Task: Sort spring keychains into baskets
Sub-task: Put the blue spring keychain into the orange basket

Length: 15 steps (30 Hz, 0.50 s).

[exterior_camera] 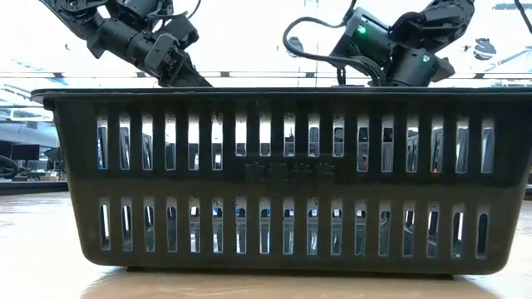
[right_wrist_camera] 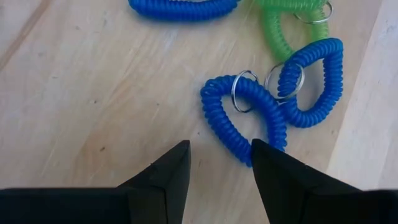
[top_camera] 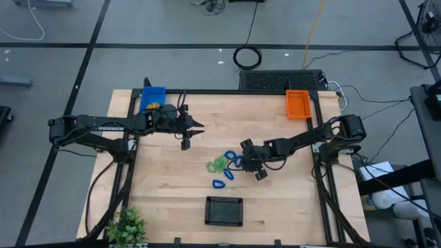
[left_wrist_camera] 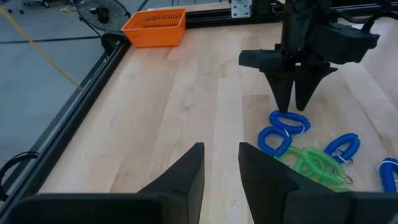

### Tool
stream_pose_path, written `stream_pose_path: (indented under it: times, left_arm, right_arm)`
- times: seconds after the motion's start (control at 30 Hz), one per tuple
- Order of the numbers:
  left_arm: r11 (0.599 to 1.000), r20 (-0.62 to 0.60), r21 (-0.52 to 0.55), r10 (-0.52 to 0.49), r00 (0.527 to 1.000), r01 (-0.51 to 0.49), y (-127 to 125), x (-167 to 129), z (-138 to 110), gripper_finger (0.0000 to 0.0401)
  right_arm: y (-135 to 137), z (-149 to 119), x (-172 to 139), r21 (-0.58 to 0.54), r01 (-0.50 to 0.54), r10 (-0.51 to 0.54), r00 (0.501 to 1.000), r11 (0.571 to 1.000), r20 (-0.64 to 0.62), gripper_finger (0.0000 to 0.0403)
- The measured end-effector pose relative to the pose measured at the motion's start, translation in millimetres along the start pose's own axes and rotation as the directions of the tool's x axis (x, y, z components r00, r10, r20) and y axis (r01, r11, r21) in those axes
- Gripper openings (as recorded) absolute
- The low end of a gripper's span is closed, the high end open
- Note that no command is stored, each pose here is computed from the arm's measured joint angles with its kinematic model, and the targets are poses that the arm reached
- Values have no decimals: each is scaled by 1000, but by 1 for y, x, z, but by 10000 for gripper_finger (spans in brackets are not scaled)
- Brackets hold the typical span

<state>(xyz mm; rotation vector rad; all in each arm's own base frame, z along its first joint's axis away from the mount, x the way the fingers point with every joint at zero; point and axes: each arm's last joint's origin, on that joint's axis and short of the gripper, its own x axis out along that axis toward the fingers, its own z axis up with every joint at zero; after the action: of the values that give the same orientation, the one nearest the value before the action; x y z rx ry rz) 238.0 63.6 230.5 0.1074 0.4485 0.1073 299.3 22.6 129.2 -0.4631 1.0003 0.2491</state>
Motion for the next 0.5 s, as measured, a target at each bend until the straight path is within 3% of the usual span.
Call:
stream_pose_path:
  times: [0.5]
  left_arm:
    - [1000,0,-2,1,1000,-1,0,0,0,108]
  right_arm:
    - [-1,4,1,-72,4,0,998,997,55,155]
